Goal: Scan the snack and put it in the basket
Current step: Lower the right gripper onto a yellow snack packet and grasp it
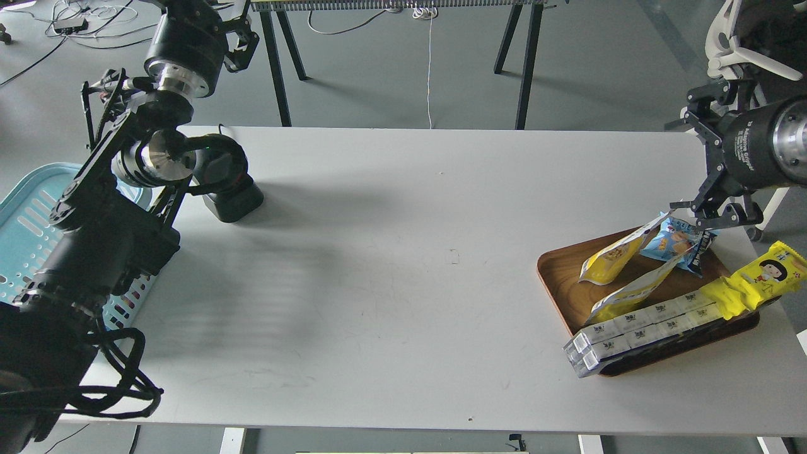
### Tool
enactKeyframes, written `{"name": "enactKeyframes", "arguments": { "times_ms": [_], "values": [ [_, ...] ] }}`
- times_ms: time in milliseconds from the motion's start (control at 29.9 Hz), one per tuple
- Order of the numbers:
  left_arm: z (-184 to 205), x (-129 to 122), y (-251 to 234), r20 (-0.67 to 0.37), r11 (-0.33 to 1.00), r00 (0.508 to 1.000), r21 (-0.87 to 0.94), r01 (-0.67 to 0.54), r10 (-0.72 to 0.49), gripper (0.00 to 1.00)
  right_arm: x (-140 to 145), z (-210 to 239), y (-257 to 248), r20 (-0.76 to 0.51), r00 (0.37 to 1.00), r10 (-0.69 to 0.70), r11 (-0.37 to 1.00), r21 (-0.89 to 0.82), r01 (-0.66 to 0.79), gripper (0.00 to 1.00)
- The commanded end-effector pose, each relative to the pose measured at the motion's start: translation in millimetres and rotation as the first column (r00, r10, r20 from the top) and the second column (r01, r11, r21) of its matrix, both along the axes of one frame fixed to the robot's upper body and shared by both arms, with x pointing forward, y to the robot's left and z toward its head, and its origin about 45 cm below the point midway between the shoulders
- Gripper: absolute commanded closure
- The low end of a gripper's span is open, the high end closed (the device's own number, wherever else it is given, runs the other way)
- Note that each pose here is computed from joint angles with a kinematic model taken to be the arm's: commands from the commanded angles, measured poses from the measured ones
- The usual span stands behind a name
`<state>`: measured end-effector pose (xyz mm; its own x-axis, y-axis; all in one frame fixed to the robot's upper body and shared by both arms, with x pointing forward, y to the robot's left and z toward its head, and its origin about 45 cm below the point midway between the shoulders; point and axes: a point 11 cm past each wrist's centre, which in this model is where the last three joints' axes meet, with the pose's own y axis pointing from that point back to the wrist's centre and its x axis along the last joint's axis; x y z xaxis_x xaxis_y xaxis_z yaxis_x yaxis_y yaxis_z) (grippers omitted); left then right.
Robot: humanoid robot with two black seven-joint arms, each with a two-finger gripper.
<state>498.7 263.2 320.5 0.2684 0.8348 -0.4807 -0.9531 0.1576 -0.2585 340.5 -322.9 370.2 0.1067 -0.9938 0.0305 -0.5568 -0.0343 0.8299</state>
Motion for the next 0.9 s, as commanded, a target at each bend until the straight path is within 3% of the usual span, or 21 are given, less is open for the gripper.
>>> {"name": "enactKeyframes", "arguments": {
  "times_ms": [0,267,869],
  "values": [
    [-0.5,0.0,-0.7,-0.001,1.0,1.0,0.001,0.0,0.0,0.0,-0.5,-14.6,-6.7,-0.013,0.999,0.042,0.997,-0.072,-0.042,0.02],
    [-0.3,-0.4,0.1,0.006,1.0,1.0,-0.002,-0.005,0.005,0.0,-3.2,-36.3,-8.4,-0.059,0.995,0.084,0.987,-0.133,-0.091,0.03],
    [-0.8,-1.0,1.6,0.011,1.0,1.0,-0.003,-0.01,0.01,0.0,22.3,-79.7,9.2,-0.091,0.992,0.092,0.983,-0.151,-0.105,0.1]
  ]
}}
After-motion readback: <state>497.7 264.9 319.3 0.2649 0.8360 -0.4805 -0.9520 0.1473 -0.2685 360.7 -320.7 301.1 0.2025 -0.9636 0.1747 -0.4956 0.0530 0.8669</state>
